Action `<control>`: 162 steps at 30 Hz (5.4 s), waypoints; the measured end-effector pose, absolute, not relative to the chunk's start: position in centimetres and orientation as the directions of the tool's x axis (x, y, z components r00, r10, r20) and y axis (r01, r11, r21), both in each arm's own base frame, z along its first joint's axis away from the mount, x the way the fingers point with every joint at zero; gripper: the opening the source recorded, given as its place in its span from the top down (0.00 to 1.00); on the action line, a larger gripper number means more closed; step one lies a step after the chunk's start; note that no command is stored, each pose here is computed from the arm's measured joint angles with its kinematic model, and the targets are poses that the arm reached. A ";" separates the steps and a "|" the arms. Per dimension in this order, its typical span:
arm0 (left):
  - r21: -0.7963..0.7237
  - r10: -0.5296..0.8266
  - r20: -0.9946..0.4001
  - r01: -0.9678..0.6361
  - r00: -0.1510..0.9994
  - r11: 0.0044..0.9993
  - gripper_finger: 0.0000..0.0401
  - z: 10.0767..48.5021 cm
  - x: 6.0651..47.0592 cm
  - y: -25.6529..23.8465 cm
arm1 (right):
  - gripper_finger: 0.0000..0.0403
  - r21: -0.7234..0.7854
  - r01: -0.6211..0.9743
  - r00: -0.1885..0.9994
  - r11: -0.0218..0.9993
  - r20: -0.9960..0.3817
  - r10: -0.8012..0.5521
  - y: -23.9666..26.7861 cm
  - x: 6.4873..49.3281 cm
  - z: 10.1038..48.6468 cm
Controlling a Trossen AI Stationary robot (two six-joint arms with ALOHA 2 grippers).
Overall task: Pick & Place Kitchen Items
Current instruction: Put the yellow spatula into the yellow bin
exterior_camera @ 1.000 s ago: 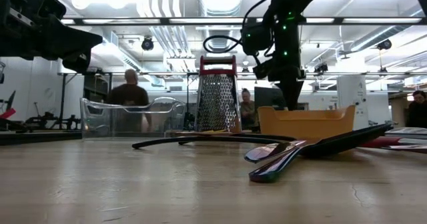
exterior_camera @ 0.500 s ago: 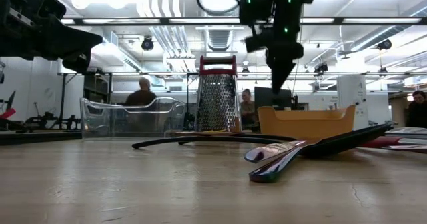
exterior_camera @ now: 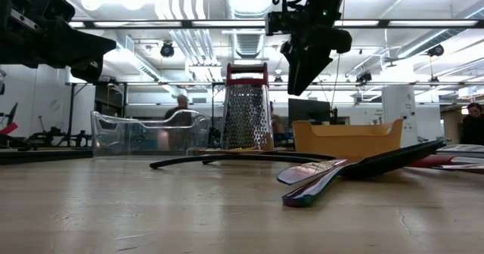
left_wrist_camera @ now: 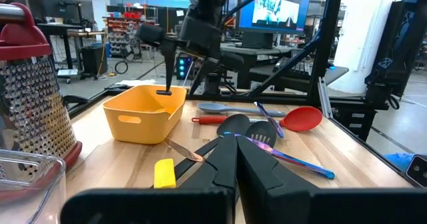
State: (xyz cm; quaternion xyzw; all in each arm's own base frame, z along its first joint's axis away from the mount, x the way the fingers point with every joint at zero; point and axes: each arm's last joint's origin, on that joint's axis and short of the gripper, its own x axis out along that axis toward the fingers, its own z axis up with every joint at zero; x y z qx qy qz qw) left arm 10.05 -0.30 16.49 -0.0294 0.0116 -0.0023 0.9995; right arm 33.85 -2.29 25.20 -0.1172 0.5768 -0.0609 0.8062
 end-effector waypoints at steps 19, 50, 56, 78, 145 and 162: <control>-0.059 -0.005 -0.023 0.004 1.000 0.998 0.99 16.5 10.1 -0.3 | 0.63 -0.257 -0.105 0.568 0.961 -0.808 -0.155 -0.9 36.1 25.9; -0.059 -0.005 -0.023 0.004 1.000 0.998 0.99 16.5 10.0 -0.3 | 0.82 -0.371 -0.027 0.790 0.928 -0.576 -0.208 -8.7 36.8 24.5; -0.059 -0.005 -0.023 0.004 1.000 0.998 0.99 16.5 10.1 -0.3 | 0.79 -0.302 -0.065 0.805 0.951 -0.579 -0.129 -8.2 36.9 24.5; -0.059 -0.005 -0.022 0.004 1.000 0.998 0.99 16.5 10.0 -0.3 | 0.48 -0.142 -0.054 0.762 0.988 -0.645 -0.051 -4.1 38.6 22.3; -0.059 -0.005 -0.027 0.003 1.000 0.998 0.99 16.5 10.1 -0.3 | 0.91 -0.084 -0.230 0.390 0.969 -0.921 0.012 -4.6 47.7 16.7; -0.059 -0.005 -0.027 0.004 1.000 0.998 0.99 16.5 10.1 -0.3 | 0.92 -0.078 -0.031 0.378 0.996 -0.924 -0.060 -5.8 44.6 21.8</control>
